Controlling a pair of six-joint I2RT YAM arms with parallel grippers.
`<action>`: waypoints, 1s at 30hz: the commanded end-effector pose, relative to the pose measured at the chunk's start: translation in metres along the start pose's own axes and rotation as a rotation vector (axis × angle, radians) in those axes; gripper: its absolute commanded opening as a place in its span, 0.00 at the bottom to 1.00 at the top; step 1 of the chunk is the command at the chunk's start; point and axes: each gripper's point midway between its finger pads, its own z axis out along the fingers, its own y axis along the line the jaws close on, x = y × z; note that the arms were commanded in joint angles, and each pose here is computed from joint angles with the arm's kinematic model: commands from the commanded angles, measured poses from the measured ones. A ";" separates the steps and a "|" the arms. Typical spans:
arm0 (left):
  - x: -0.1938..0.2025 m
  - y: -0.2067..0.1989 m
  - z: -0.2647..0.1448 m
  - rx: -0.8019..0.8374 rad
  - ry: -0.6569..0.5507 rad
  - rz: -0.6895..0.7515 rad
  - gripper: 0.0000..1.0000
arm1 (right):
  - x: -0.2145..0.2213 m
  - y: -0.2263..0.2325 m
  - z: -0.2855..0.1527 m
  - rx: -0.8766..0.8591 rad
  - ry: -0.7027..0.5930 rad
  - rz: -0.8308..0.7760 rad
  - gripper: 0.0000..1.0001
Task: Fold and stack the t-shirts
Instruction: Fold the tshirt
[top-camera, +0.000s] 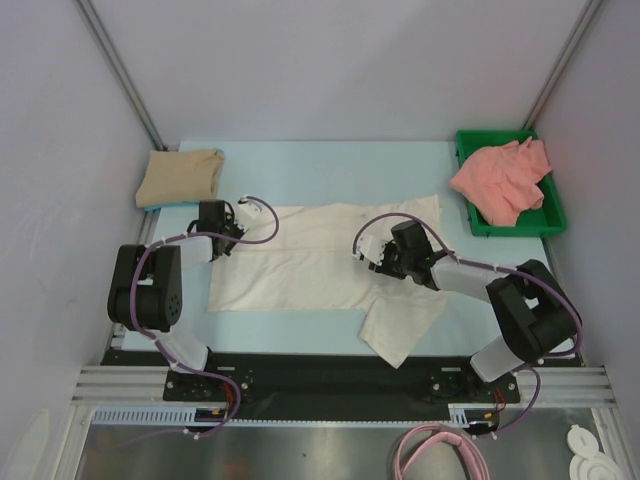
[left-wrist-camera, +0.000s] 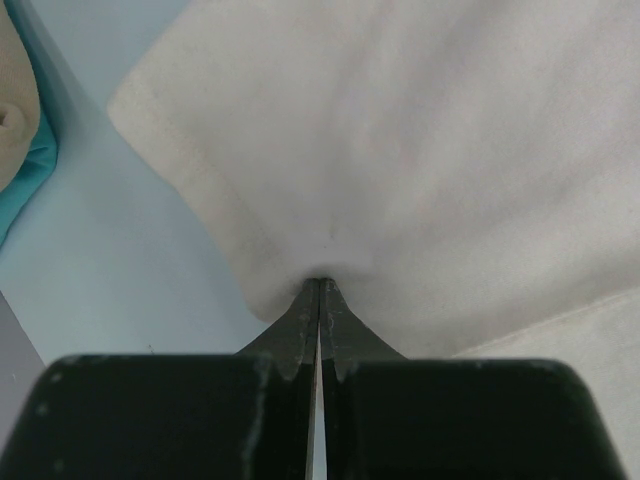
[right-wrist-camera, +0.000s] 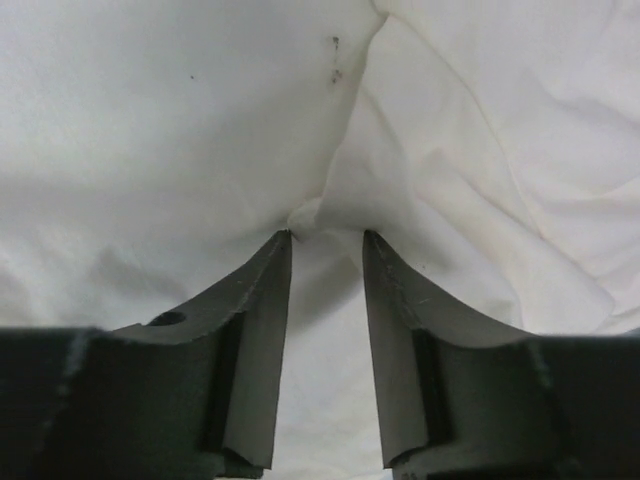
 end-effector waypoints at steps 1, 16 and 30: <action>0.009 -0.011 0.002 0.041 0.029 0.007 0.01 | -0.013 -0.015 0.002 0.065 -0.022 -0.023 0.37; 0.010 -0.012 0.002 0.043 0.027 0.008 0.02 | -0.036 -0.036 -0.045 0.148 -0.068 -0.019 0.00; 0.009 -0.012 0.002 0.040 0.025 0.009 0.02 | -0.026 0.002 -0.019 -0.065 -0.023 0.053 0.41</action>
